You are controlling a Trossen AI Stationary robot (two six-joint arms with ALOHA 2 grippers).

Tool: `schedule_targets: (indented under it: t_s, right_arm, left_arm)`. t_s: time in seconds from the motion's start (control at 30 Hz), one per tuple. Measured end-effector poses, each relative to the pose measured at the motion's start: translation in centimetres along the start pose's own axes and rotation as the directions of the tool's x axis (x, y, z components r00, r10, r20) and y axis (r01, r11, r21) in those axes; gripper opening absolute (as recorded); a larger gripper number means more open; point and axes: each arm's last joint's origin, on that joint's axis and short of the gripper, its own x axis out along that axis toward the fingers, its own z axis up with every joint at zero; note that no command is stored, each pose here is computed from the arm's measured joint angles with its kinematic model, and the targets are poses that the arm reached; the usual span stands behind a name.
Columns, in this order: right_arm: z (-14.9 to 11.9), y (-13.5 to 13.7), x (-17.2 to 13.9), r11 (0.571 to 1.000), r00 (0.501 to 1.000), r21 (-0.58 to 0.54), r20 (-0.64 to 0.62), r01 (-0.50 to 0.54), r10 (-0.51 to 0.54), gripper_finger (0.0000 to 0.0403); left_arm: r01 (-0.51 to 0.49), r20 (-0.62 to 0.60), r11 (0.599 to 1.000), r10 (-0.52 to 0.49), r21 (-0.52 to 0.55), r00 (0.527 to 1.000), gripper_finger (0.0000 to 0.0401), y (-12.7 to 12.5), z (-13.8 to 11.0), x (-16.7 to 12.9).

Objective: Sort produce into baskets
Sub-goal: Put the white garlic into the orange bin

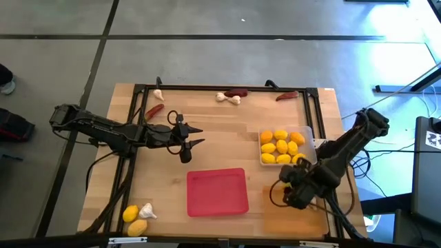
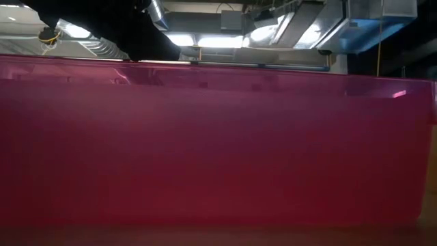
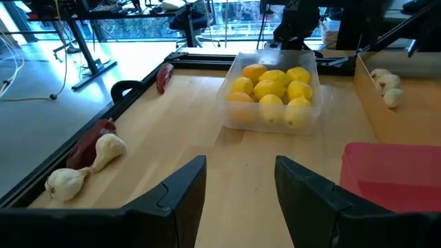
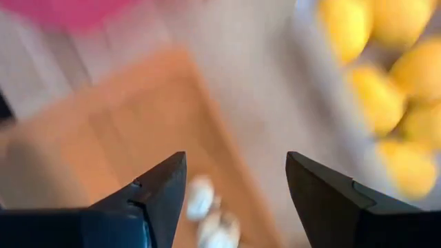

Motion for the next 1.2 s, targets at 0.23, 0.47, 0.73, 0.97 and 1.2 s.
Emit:
schedule_targets:
  t_s: [0.23, 0.47, 0.73, 0.97, 1.2]
  right_arm:
    - [2.9, -1.8, -0.7, 0.99, 0.97, -0.079, 0.222, 0.115, -0.095, 0.0245]
    - [6.4, -3.6, 0.1, 0.976, 0.945, -0.103, 0.287, 0.194, -0.157, 0.0245]
    - [10.0, -6.3, 2.5, 0.968, 0.938, -0.133, 0.305, 0.212, -0.164, 0.0245]
    - [13.5, -9.4, 4.6, 0.942, 0.857, -0.121, 0.464, 0.312, -0.224, 0.0245]
    - [16.5, -12.0, 5.1, 0.923, 0.766, -0.029, 0.568, 0.384, -0.301, 0.0256]
  left_arm:
    - [0.0, 0.0, 1.0, 0.0, 0.0, 1.0, 0.0169, 0.0, 0.0, 0.0]
    - [0.0, 0.0, 1.0, 0.0, -0.001, 1.0, 0.0169, 0.0, 0.0, 0.0]
    - [0.0, 0.0, 1.0, 0.0, -0.01, 1.0, 0.0169, 0.0, 0.0, 0.0]
    - [0.0, 0.0, 1.0, 0.0, 0.001, 1.0, 0.0169, 0.0, 0.0, 0.0]
    - [0.0, 0.0, 1.0, 0.0, -0.03, 1.0, 0.0169, 0.0, 0.0, 0.0]
